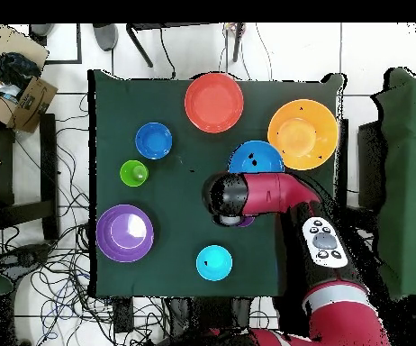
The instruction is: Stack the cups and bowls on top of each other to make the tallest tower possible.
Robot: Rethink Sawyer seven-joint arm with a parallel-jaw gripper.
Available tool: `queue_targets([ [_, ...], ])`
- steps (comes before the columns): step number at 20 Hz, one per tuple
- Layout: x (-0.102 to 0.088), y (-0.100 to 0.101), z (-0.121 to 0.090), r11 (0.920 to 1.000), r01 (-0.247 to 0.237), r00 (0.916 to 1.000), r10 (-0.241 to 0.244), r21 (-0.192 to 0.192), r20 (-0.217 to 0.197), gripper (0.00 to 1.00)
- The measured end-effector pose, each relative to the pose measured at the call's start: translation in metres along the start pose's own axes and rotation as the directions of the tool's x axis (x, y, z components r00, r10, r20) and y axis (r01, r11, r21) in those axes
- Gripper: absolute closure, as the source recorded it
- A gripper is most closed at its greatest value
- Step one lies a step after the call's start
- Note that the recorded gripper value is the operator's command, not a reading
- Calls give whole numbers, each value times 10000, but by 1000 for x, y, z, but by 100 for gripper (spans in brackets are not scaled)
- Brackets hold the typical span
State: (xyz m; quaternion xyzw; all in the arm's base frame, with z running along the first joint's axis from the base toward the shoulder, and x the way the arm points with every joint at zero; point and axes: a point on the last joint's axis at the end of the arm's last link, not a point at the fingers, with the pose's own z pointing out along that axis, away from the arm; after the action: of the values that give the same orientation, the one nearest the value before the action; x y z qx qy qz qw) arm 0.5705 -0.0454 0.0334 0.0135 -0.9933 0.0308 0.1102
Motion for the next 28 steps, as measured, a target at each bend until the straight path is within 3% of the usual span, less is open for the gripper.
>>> queue_targets([
  [18, 19, 7, 9, 9999, 71, 9992, -76, -130, -399, 0],
  [28, 13, 9, 24, 9997, 92, 9998, -89, -227, 157, 0],
])
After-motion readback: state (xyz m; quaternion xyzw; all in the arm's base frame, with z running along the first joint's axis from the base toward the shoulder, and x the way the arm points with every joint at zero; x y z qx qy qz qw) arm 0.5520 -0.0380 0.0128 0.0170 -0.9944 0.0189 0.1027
